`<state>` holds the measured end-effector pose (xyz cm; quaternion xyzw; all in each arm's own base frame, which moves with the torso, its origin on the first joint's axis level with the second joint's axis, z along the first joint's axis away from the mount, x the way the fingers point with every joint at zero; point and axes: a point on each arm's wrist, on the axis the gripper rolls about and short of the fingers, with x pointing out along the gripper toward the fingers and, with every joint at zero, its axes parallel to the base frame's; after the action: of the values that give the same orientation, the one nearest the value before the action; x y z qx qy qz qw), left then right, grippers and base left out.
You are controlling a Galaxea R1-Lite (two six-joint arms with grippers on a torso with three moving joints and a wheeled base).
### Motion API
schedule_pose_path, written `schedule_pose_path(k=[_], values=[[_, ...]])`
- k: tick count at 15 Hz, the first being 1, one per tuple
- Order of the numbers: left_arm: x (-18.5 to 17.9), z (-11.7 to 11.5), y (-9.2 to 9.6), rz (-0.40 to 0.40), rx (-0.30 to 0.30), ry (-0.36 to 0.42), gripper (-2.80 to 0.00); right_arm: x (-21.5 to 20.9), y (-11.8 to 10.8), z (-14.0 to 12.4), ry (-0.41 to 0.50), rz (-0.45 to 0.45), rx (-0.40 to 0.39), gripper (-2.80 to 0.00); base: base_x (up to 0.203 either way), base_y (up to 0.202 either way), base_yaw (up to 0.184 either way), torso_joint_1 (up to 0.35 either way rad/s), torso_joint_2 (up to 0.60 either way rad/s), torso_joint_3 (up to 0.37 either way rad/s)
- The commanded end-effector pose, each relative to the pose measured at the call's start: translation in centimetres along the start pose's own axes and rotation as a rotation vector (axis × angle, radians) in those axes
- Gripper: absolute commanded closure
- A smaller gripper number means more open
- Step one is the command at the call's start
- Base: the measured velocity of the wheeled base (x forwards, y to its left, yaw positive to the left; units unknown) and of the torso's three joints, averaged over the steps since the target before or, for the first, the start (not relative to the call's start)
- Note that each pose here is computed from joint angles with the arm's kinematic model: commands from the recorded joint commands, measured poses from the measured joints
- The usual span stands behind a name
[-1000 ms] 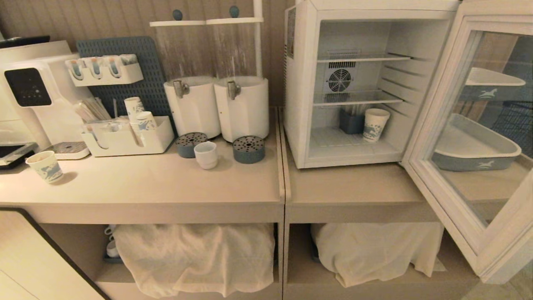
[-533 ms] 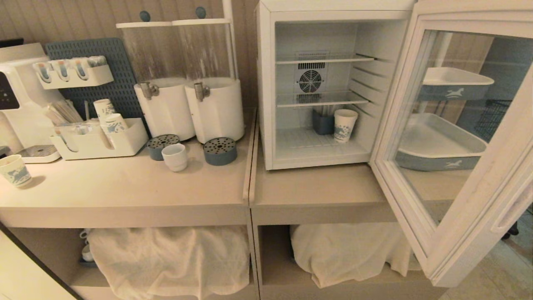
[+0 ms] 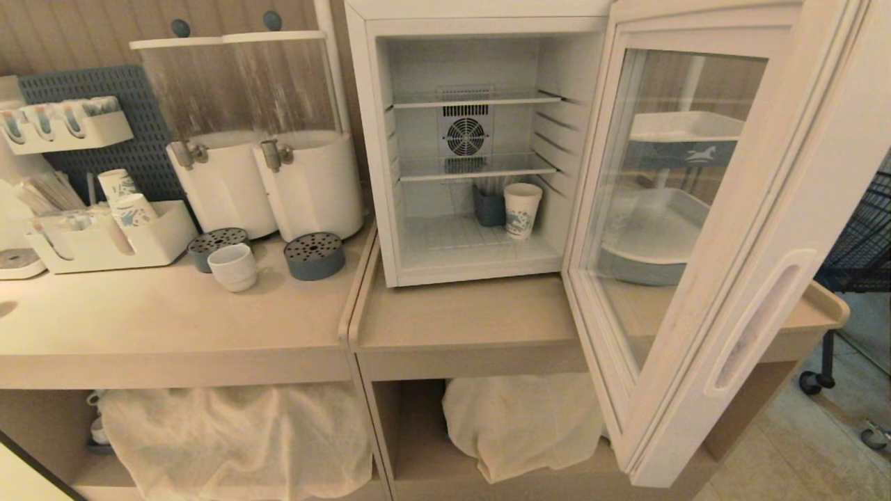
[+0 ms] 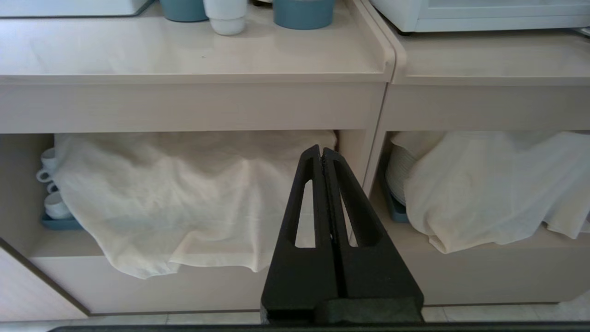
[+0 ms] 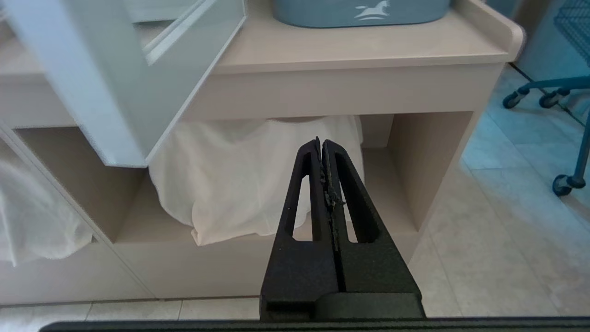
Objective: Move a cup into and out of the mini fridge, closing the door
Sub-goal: Close the freezer door
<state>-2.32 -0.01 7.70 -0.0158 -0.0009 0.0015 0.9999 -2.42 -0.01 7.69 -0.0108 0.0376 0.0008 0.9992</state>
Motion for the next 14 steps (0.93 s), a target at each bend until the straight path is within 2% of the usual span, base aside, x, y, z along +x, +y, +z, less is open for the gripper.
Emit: schedule_pose_path(k=[1, 3, 5, 6, 7, 8, 10, 12, 14], values=[[0.0, 0.0, 0.0, 0.000, -0.001, 0.000, 0.00, -0.2, 0.0, 0.2, -0.028, -0.005, 0.019, 0.00, 0.000, -0.062, 0.000, 0.010, 0.01, 0.006], [0.0, 0.0, 0.0, 0.000, -0.001, 0.002, 0.00, -1.5, -0.1, 3.2, -0.147, -0.014, 0.051, 0.00, 0.000, 0.000, 0.000, 0.000, 0.00, 0.000], [0.0, 0.0, 0.0, 0.000, -0.001, 0.000, 0.00, -4.9, -0.2, 8.3, -0.294, -0.017, 0.064, 0.00, 0.000, 0.000, 0.000, 0.000, 0.00, 0.000], [0.0, 0.0, 0.0, 0.000, -0.001, 0.000, 0.00, -6.4, -0.3, 10.9, -0.342, -0.029, 0.076, 0.00, 0.000, 0.000, 0.000, 0.000, 0.00, 0.000], [0.0, 0.0, 0.0, 0.000, -0.001, 0.000, 0.00, -6.8, -0.5, 13.6, -0.351, -0.056, 0.105, 0.00, 0.000, 0.000, 0.000, 0.000, 0.00, 0.000], [0.0, 0.0, 0.0, 0.000, -0.001, 0.001, 0.00, -5.5, -0.8, 15.8, -0.302, -0.087, 0.134, 0.00, 0.000, 0.000, 0.000, 0.000, 0.00, 0.000], [0.0, 0.0, 0.0, 0.000, -0.002, -0.001, 0.00, -0.3, -1.1, 18.6, -0.132, -0.144, 0.181, 0.00, 0.000, 0.000, 0.000, 0.000, 0.00, 0.000], [0.0, 0.0, 0.0, 0.000, -0.004, 0.000, 0.00, 5.4, -0.5, 20.1, 0.012, -0.184, 0.220, 0.00, 0.000, 0.000, 0.000, 0.000, 0.00, 0.000], [0.0, 0.0, 0.0, 0.000, -0.004, 0.000, 0.00, 11.1, 0.2, 20.5, 0.110, -0.219, 0.252, 0.00, 0.000, 0.000, 0.000, 0.000, 0.00, 0.000]])
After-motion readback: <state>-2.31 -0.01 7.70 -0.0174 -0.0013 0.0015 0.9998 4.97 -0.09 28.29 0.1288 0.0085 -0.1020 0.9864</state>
